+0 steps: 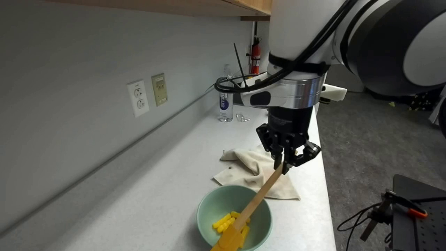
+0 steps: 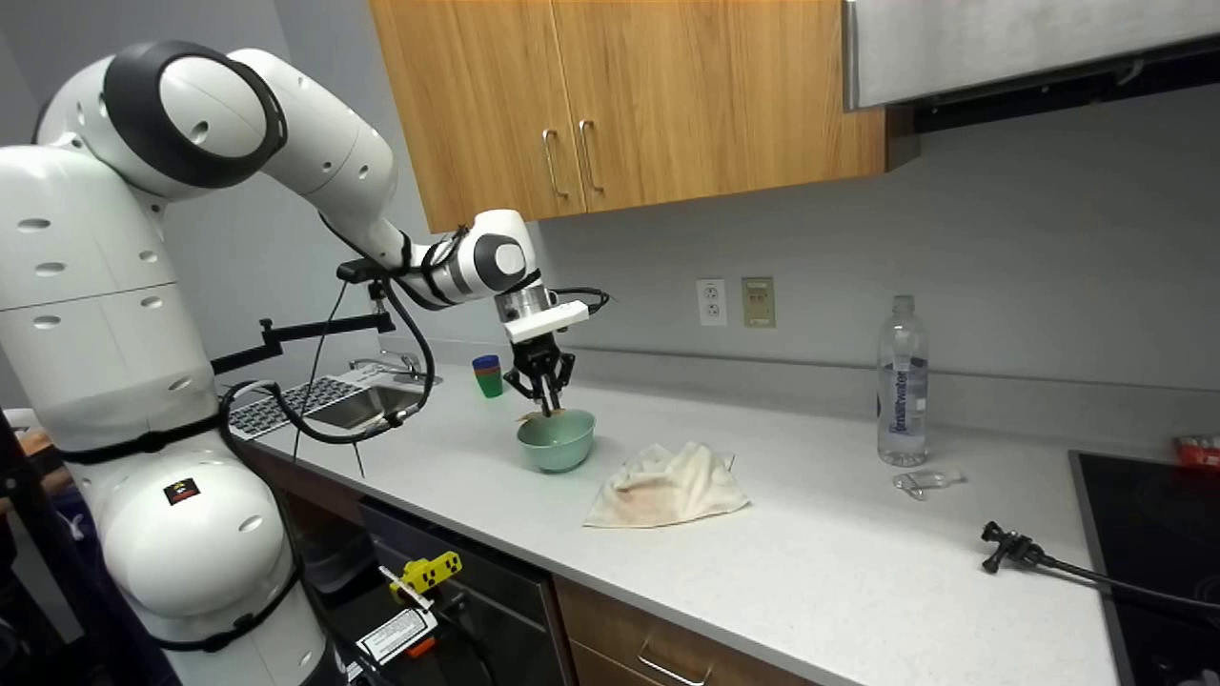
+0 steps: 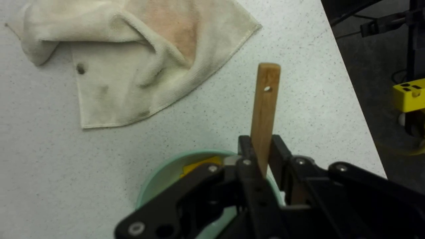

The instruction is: Use the wooden spatula to stir the contents in the green bowl

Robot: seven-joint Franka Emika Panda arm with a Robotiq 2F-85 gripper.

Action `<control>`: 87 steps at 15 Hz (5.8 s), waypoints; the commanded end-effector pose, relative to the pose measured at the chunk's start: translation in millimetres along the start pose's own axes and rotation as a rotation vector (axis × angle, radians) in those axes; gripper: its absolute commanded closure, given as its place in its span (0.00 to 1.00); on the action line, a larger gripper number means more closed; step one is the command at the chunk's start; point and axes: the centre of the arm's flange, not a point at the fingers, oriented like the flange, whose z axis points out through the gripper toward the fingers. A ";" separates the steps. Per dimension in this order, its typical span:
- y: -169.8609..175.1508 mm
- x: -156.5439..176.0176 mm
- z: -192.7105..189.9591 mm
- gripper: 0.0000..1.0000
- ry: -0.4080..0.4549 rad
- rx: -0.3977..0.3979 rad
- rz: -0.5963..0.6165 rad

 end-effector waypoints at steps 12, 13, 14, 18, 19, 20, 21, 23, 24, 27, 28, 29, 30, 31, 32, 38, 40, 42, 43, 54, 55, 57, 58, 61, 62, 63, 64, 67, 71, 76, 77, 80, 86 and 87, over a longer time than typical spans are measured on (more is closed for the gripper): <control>-4.5 -13.9 -6.5 0.96 -0.043 -0.064 0.037; -4.9 -13.4 -6.4 0.96 -0.028 -0.055 0.032; -5.2 -12.9 -6.1 0.96 -0.011 -0.049 0.030; -5.7 -12.8 -5.2 0.96 0.003 -0.045 0.034; -5.7 -12.7 -5.0 0.96 0.003 -0.046 0.034; -5.6 -12.9 -4.9 0.96 -0.003 -0.052 0.037; -5.5 -13.0 -4.8 0.96 -0.005 -0.055 0.037; -5.7 -13.0 -4.5 0.96 -0.007 -0.057 0.038; -5.7 -13.2 -4.4 0.96 -0.008 -0.059 0.038; -5.7 -13.3 -4.7 0.96 -0.008 -0.063 0.039; -5.9 -13.2 -4.9 0.96 -0.008 -0.063 0.043; -6.2 -13.1 -5.1 0.96 -0.006 -0.058 0.044; -6.3 -13.1 -5.2 0.96 -0.004 -0.053 0.040; -6.5 -13.3 -5.4 0.96 -0.005 -0.048 0.035; -6.6 -13.6 -5.5 0.96 -0.010 -0.047 0.033; -2.3 -6.4 -1.0 0.83 -0.015 -0.030 0.044; -2.3 -6.3 -1.0 0.83 -0.014 -0.029 0.045; -2.3 -6.3 -1.0 0.83 -0.014 -0.029 0.045; -2.3 -6.3 -1.0 0.83 -0.014 -0.029 0.045; 3.0 -23.0 -13.0 0.96 -0.046 -0.063 0.058; 4.4 -26.2 -15.8 0.96 -0.052 -0.074 0.062; 6.7 -30.8 -25.0 0.96 -0.066 -0.089 0.065; 8.3 -33.7 -26.9 0.96 -0.084 -0.097 0.064; 14.1 -35.7 -24.8 0.96 -0.139 -0.103 0.037; 16.9 -31.7 -21.0 0.96 -0.154 -0.091 0.018; 19.7 -28.4 -17.3 0.96 -0.169 -0.083 0.005; 22.8 -24.7 -14.0 0.96 -0.180 -0.075 -0.008; 35.2 -12.0 -4.2 0.96 -0.209 -0.067 -0.035; 55.0 6.9 10.2 0.96 -0.228 -0.069 -0.072; 64.9 18.4 23.5 0.96 -0.248 -0.060 -0.105; 65.7 18.3 24.9 0.96 -0.256 -0.058 -0.108; 65.7 17.2 22.4 0.96 -0.290 -0.065 -0.112; 60.3 17.2 17.7 0.96 -0.356 -0.053 -0.192; 59.7 18.2 17.7 0.96 -0.348 -0.045 -0.208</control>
